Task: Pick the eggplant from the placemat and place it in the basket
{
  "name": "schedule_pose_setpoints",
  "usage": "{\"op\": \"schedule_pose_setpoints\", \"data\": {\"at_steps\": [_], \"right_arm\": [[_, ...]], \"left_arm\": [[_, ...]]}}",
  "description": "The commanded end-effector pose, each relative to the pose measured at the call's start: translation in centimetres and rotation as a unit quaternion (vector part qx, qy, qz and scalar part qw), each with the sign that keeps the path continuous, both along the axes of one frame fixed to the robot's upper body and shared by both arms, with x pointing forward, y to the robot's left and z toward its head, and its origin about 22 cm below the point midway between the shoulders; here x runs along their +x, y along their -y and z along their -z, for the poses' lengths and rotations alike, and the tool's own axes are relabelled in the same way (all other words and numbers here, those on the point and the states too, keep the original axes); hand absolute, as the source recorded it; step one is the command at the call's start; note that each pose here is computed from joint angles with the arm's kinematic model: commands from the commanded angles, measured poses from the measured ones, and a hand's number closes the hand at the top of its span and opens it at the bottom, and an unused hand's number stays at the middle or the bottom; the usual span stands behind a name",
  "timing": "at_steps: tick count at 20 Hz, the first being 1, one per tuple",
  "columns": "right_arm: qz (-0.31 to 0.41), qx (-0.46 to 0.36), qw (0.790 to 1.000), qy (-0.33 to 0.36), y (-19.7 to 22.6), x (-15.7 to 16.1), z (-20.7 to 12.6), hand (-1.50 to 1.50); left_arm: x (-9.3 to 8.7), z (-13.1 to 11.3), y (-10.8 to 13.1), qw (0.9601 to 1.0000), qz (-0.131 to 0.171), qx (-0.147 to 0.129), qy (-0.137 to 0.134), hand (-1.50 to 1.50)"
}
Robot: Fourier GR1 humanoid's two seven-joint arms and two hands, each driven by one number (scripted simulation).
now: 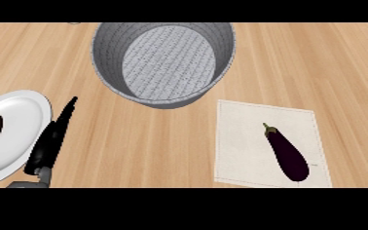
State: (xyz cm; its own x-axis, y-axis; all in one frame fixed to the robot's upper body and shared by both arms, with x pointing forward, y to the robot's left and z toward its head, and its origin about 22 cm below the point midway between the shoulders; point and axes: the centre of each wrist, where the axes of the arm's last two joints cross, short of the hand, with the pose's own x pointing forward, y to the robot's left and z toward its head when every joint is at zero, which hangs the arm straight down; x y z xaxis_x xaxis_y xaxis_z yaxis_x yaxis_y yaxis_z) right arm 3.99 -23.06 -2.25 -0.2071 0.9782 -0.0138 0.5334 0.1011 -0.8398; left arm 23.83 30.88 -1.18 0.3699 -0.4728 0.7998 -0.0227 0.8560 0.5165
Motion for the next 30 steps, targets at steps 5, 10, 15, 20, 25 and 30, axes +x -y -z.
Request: {"op": "schedule_pose_setpoints", "data": {"at_steps": [5,10,15,20,25,30], "right_arm": [[0.015,0.002,1.0,-0.013,-0.9,2.8,2.2,-1.5],[0.031,0.004,0.999,-0.027,-0.3,4.4,2.9,-1.5],[0.036,-0.001,0.999,-0.023,1.3,6.4,2.4,-1.5],[0.044,-0.005,0.999,-0.03,1.9,6.9,1.8,-1.5],[0.06,0.003,0.998,-0.024,2.2,7.5,2.5,-1.5],[0.055,0.004,0.998,-0.038,2.1,8.6,1.9,-1.5]], "left_arm": [[-0.6,0.4,-0.6,0.9999,-0.007,-0.001,-0.011,0.0],[0.5,0.6,-0.9,0.9999,-0.002,-0.004,-0.01,0.0],[1.1,-0.6,0.0,1.0,-0.003,-0.002,-0.009,0.0],[0.6,0.1,-0.1,1.0,0.002,0.0,-0.007,0.0],[0.2,0.4,0.8,0.9999,0.008,-0.002,-0.006,0.0],[-0.8,1.6,0.2,1.0,0.001,0.002,-0.003,0.0]]}}
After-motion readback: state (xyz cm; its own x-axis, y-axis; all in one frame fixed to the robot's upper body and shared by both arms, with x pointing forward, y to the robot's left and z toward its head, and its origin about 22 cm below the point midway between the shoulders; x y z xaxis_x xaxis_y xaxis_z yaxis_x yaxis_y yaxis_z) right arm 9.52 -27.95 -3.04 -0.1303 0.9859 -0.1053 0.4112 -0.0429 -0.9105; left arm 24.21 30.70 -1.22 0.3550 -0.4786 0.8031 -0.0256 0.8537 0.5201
